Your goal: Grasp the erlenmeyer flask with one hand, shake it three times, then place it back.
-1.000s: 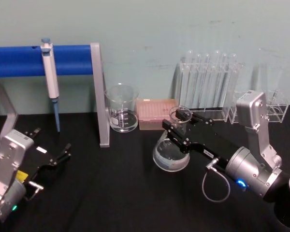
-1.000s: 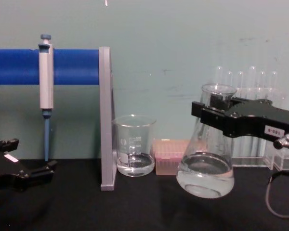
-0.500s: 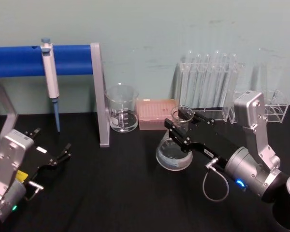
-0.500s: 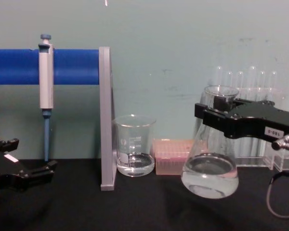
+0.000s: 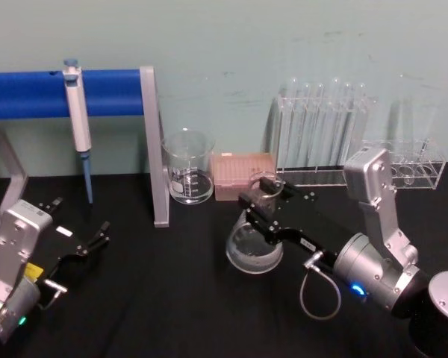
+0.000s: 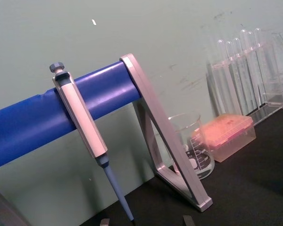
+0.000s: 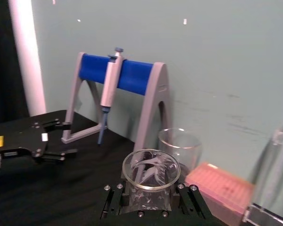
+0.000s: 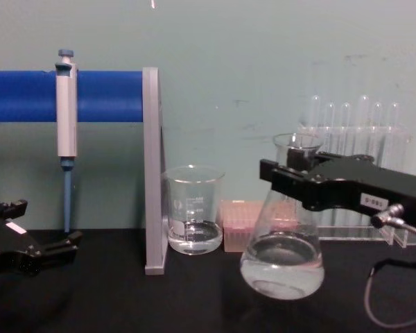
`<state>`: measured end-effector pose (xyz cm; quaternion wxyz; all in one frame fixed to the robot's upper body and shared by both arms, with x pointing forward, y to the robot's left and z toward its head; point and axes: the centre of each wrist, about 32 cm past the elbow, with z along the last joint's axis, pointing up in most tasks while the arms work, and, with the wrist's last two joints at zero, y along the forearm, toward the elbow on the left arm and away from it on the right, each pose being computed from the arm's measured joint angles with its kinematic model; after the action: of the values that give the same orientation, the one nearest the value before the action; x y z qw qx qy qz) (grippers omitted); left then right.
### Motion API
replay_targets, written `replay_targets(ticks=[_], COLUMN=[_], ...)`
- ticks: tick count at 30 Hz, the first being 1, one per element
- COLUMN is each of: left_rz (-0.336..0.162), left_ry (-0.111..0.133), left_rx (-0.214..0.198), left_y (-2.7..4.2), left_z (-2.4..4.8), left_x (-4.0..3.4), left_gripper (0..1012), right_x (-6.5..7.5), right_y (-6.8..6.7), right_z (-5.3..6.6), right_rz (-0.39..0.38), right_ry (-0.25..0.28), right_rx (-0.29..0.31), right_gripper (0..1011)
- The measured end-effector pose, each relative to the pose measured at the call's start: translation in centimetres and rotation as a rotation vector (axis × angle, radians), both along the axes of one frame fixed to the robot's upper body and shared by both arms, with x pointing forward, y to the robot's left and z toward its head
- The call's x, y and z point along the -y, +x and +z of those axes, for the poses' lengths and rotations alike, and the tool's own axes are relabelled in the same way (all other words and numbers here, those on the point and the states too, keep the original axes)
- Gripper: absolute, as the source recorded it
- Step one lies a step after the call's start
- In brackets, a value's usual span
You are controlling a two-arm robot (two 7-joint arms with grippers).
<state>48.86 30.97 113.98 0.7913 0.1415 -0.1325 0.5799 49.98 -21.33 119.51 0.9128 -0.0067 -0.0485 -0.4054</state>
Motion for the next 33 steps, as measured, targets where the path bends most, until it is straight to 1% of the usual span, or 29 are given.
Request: replay_targets(ticks=[8,22,28,33], left_rz=[0.000,0.000,0.000,0.000], left_ry=[0.000,0.000,0.000,0.000], left_rx=[0.000,0.000,0.000,0.000], left_y=[0.00,0.00,0.00,0.00], left_z=[0.00,0.00,0.00,0.00], left_x=[0.00,0.00,0.00,0.00], left_gripper=[1001,1001,1001,1001], right_x=[-1.0,-1.9,-1.8,-1.2], right_y=[0.0,-0.1,0.0,0.1], right_z=[-0.3,-0.5,-0.5,-0.4], right_rz=[0.058,0.123,0.125,0.090], right_ry=[0.012,0.025,0.027,0.025], right_rx=[-0.017,-0.031,-0.030,-0.021], right_gripper=[457,457,457,457])
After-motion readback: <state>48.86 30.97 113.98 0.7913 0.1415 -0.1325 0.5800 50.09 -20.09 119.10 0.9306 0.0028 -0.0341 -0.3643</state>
